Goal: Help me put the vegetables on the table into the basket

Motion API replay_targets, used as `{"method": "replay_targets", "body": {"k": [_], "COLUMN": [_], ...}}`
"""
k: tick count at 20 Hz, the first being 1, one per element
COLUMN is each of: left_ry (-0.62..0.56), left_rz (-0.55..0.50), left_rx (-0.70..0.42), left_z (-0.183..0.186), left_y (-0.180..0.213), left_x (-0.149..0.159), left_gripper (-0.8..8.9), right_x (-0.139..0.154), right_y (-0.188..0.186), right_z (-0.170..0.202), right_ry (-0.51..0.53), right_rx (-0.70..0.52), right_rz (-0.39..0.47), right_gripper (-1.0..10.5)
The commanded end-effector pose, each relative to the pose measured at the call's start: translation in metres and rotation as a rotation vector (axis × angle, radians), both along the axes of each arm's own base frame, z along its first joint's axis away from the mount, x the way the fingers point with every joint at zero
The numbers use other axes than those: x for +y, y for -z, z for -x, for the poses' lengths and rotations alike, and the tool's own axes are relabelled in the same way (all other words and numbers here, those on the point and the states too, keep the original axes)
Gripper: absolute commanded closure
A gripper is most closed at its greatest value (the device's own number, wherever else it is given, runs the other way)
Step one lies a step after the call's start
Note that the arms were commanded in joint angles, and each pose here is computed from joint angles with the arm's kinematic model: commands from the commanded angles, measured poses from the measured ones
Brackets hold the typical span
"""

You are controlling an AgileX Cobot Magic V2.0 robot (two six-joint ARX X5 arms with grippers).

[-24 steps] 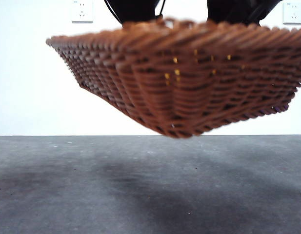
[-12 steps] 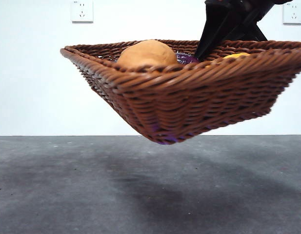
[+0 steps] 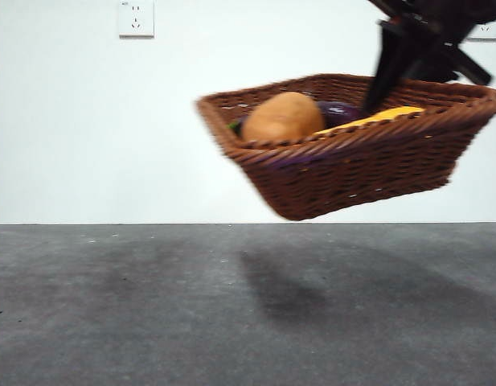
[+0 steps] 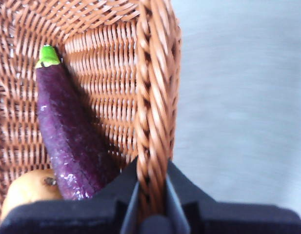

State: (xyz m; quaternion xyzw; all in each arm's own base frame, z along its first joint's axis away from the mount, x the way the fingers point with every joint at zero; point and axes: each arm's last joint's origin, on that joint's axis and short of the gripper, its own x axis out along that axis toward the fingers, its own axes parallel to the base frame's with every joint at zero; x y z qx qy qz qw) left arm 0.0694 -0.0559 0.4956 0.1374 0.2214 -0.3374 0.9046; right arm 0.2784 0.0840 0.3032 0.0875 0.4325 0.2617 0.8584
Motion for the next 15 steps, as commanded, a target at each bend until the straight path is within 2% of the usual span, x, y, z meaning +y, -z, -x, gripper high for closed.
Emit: {"method": "replay_targets", "body": {"k": [1, 4, 6, 11, 15], "left_ry": [-0.04, -0.05, -0.09, -0.178, -0.2], "left_rz": [0.015, 0.022, -0.004, -0.063, -0.051], "left_rx": [-0.025, -0.005, 0.041, 0.167, 0.2], "left_z": [0.01, 0.02, 0.02, 0.017, 0.015], "left_y": [0.0, 0.013, 0.033, 0.082, 0.088], "left_x": [0.01, 0.018, 0.019, 0.018, 0.016], "left_gripper": [8.21, 8.21, 8.21, 8.21, 8.21], "right_x": [-0.024, -0.057, -0.068, -0.079, -0.08], "right_y": [-0.001, 0.004, 0.017, 0.065, 0.099], "right_z": [-0.005, -0.012, -0.021, -0.053, -0.073], "right_ry": [0.07, 0.142, 0.153, 0.16, 0.167], "right_rx": [-0.001, 0.015, 0.049, 0.15, 0.191], "right_rz": [-0.009, -0.021, 0.006, 0.029, 0.046], "right_gripper": [9.6, 9.6, 9.6, 9.6, 9.6]}}
